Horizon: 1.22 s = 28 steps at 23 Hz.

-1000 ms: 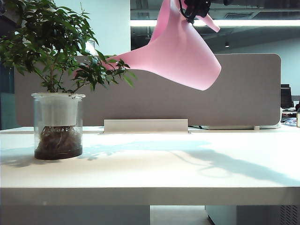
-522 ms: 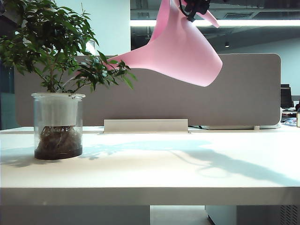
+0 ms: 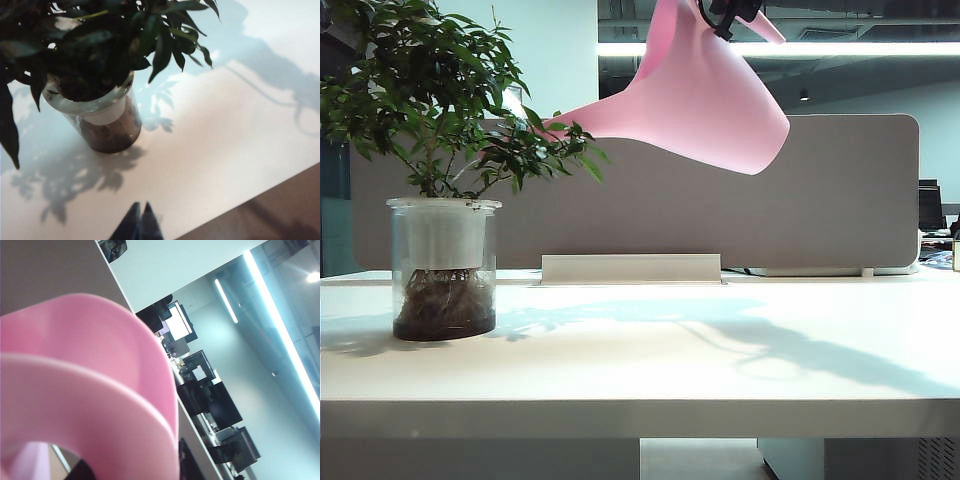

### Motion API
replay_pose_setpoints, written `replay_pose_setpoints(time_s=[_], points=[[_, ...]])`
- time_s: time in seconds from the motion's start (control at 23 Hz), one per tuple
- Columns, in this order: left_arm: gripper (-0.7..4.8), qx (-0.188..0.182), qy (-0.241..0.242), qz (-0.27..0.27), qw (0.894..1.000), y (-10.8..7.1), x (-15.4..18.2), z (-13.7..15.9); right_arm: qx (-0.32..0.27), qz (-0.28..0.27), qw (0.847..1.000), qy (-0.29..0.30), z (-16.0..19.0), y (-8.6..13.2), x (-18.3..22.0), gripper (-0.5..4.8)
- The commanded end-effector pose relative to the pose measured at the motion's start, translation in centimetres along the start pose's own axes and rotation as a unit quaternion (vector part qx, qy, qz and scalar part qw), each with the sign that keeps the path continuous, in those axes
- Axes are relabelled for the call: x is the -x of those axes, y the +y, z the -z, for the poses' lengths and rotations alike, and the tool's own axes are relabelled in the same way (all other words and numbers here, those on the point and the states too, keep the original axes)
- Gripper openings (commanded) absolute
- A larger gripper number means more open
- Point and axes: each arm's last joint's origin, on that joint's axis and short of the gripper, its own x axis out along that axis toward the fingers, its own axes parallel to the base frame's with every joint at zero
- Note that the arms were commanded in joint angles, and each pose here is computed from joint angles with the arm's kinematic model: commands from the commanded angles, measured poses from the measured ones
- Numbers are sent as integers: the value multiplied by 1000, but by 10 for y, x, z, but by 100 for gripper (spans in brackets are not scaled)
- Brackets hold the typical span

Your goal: Pick up the watering can from the table, water the potted plant, and put the can back.

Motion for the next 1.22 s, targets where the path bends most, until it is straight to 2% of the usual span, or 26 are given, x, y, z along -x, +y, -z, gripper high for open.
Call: replay_pose_setpoints(time_s=[0.04,0.13,0.26,0.39,0.48,0.61,0.78,1.04,1.09,1.17,1.22], points=[[3,-3,-4,-1,1000,0,1,-1,-76,23,997,-6,-4,-13,4,-2],[3,-3,-4,-1,1000,0,1,-1,-146,6,989,12,5,-8,3,-3],[3,-3,-4,-1,1000,0,1,-1,-251,-10,967,45,27,9,4,-3],[3,-3,-4,-1,1000,0,1,-1,-316,-13,946,70,53,30,8,-3],[3,-3,-4,-1,1000,0,1,-1,-368,2,928,56,73,46,14,-3],[3,-3,-4,-1,1000,0,1,-1,-449,21,893,19,105,73,29,-2],[3,-3,-4,-1,1000,0,1,-1,-474,31,880,12,130,105,41,-2],[3,-3,-4,-1,1000,0,1,-1,-480,23,876,25,145,136,57,-1],[3,-3,-4,-1,1000,0,1,-1,-484,20,874,30,147,139,59,16],[3,-3,-4,-1,1000,0,1,-1,-484,20,874,36,148,141,61,158],[3,-3,-4,-1,1000,0,1,-1,-484,19,874,37,148,142,61,196]])
